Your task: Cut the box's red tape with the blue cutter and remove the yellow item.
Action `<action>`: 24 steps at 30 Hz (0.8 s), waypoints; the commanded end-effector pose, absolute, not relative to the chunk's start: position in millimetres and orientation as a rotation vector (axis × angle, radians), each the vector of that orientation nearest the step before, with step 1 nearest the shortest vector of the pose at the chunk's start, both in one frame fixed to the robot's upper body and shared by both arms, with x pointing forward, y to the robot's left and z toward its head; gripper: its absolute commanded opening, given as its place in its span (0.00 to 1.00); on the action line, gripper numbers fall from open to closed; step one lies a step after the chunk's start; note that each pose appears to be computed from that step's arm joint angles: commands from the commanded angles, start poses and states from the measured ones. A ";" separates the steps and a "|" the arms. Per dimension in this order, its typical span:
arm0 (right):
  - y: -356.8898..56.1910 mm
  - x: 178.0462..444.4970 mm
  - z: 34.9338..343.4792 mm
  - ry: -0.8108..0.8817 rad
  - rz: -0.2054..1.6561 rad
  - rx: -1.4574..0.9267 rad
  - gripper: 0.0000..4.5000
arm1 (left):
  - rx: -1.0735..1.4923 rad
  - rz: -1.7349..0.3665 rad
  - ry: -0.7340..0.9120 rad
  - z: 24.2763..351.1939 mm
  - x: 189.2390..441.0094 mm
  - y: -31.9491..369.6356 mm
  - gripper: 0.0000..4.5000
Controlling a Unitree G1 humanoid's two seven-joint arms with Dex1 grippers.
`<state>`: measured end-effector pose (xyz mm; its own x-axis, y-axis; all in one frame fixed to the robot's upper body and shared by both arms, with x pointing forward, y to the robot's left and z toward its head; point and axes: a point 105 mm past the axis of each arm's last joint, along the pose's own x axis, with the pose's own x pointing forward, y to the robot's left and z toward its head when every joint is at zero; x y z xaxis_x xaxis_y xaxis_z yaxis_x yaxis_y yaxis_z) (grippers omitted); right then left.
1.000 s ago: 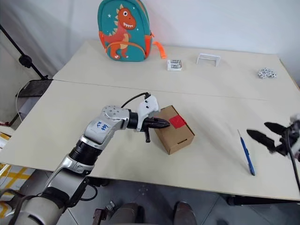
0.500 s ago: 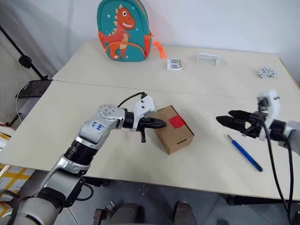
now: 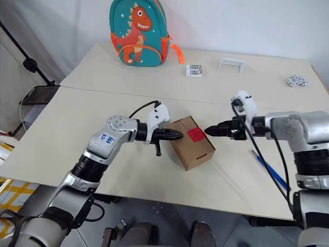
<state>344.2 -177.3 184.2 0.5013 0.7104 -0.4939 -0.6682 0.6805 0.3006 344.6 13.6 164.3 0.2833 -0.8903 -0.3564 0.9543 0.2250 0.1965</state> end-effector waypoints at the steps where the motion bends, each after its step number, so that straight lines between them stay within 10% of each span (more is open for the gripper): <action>1: -167.8 351.1 192.4 0.584 0.857 0.052 0.99 | 0.407 -1.270 0.191 161.0 344.5 13.3 0.00; 8: -185.3 342.5 230.5 0.250 0.931 0.062 0.96 | 0.309 -1.172 0.082 197.1 353.0 55.8 0.00; 21: -218.9 374.5 157.5 0.201 0.651 -0.397 0.03 | 0.355 -1.194 0.276 150.3 335.1 75.7 0.00; 24: -202.1 367.3 143.3 0.207 0.728 -0.401 0.01 | 0.363 -1.217 0.287 145.2 333.4 63.2 0.00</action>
<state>369.8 -207.9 133.0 0.7377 0.5762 -0.3517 -0.6667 0.7037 -0.2455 334.8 68.3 137.5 0.3205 -0.8532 -0.4115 0.9451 0.3175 0.0778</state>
